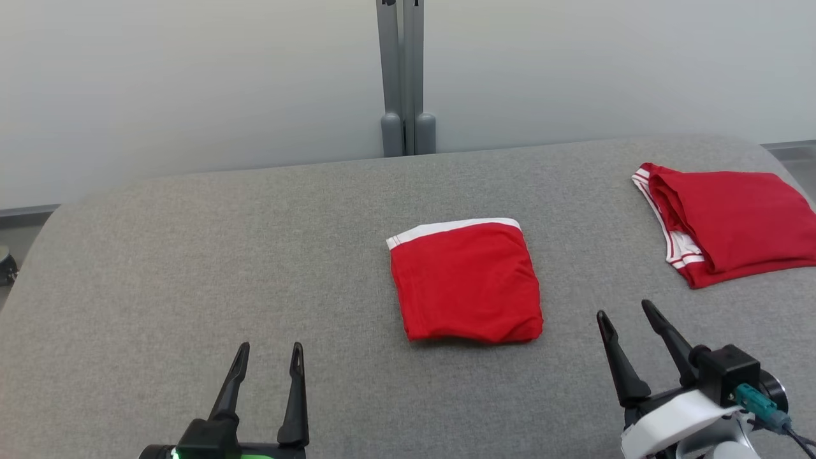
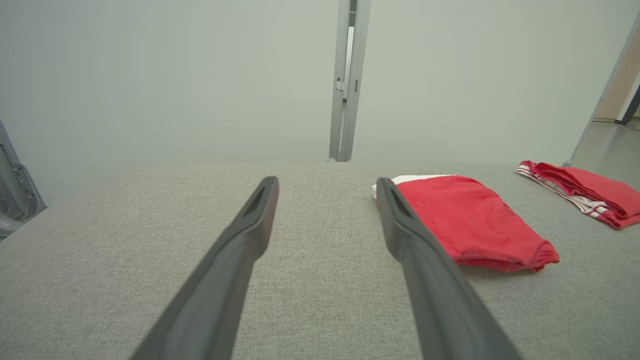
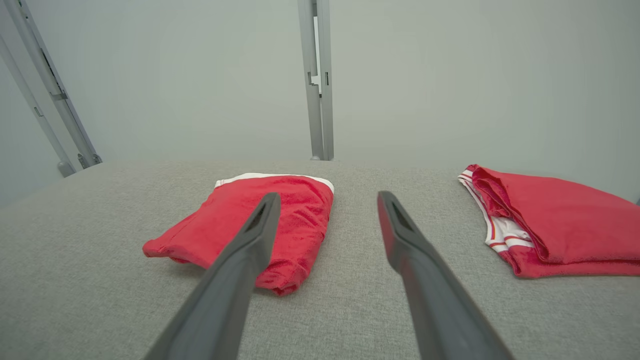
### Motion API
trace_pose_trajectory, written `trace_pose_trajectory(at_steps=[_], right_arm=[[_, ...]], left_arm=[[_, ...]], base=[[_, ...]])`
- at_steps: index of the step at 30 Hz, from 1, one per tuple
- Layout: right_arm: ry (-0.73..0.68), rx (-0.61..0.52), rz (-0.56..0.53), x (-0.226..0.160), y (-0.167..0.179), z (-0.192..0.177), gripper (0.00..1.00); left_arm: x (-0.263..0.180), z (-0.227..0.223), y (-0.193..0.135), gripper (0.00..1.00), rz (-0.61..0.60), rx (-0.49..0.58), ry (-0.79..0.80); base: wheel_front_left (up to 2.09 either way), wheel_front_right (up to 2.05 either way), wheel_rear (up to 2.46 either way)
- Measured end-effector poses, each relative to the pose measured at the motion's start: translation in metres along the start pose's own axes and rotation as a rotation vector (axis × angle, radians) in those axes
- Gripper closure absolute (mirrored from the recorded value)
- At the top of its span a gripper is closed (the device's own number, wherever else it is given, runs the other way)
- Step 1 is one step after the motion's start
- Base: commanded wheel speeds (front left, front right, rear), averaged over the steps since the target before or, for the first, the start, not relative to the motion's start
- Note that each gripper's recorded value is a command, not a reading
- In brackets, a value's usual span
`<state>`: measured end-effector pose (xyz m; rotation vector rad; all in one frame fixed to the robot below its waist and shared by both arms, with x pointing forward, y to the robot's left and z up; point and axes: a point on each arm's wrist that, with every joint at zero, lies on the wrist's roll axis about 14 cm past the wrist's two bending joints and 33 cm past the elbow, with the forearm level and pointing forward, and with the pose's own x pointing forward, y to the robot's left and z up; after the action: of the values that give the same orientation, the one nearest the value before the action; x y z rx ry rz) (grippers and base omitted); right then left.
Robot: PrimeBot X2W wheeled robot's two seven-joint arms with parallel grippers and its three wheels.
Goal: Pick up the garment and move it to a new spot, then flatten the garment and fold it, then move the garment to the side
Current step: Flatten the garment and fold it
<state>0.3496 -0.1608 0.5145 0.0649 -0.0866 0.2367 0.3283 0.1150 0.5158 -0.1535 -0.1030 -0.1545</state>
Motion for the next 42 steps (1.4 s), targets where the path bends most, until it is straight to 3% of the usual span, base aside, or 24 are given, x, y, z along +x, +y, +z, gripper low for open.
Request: trace_pose_trajectory(at_steps=[10,42], right_arm=[[-0.010,0.005,-0.043,-0.033,0.003,-0.001,0.00],[0.011,0.018,-0.050,-0.036,0.010,-0.010,0.00]], left_arm=[[-0.018,0.003,0.003,0.00,0.023,0.026,-0.011],[-0.025,-0.014,0.017,0.00,0.086,0.029,0.041]], base=[[0.00,0.00,0.00],[0.00,0.00,0.00]])
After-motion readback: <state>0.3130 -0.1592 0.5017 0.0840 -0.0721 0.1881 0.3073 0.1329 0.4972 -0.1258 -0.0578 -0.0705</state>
